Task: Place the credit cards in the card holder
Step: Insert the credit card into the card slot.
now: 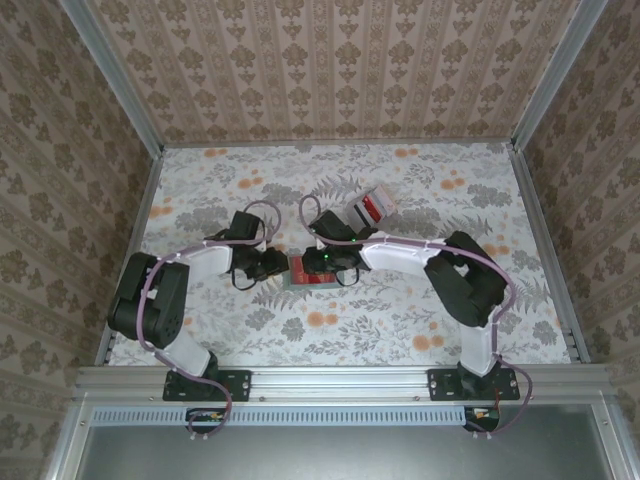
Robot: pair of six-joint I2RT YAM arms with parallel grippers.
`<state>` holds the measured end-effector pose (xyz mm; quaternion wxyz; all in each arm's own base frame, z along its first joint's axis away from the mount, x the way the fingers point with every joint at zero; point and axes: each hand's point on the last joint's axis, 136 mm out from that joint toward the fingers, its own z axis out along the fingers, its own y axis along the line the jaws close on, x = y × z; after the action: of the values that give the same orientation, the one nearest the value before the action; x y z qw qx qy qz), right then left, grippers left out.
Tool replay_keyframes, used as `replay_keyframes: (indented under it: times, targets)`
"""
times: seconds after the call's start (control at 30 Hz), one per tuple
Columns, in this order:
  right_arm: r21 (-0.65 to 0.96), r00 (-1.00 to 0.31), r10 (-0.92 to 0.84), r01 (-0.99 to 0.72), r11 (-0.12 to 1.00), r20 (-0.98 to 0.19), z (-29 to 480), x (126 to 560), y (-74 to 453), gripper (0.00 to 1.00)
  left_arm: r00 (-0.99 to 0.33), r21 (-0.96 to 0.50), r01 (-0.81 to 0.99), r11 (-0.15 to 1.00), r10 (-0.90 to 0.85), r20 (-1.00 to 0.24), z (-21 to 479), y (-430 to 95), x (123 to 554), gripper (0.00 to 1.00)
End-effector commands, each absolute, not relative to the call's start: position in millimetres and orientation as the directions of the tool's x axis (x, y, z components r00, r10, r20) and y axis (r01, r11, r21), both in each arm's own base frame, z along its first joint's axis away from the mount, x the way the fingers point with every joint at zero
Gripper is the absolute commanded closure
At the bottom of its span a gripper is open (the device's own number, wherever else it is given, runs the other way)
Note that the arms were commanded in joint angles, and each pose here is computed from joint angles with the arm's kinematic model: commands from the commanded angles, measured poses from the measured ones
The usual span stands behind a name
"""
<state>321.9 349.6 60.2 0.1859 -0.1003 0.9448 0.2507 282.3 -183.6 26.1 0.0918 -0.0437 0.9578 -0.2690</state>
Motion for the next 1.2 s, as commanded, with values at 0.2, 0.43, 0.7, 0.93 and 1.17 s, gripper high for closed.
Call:
replay_keyframes:
  times: [0.2,0.43,0.7,0.93,1.17]
  targets:
    - [0.473,-0.932,-0.003,-0.187,0.861,-0.363,70.4,313.0,294.0,0.70,-0.960,-0.470,0.044,0.882,-0.093,-0.265,84.8,-179.6,282.9,0.63]
    - [0.603,-0.962,0.080,-0.097,0.792,-0.260,49.0,312.3,296.4,0.69,-0.965,-0.499,0.121,0.858,-0.016,-0.263,92.9,-220.8,277.4,0.71]
    - [0.626,-0.968,0.082,-0.088,0.775,-0.237,41.9,315.4,303.2,0.69,-0.977,-0.539,0.153,0.828,0.045,-0.208,68.1,-264.9,273.6,0.82]
    - [0.583,-0.970,0.074,-0.077,0.809,-0.231,27.7,315.3,295.8,0.69,-0.984,-0.537,0.146,0.831,0.066,-0.166,45.2,-271.5,274.0,0.89]
    - [0.563,-0.969,0.065,-0.084,0.822,-0.240,27.8,316.0,292.7,0.69,-0.987,-0.516,0.136,0.846,0.071,-0.145,28.0,-268.8,273.1,0.91]
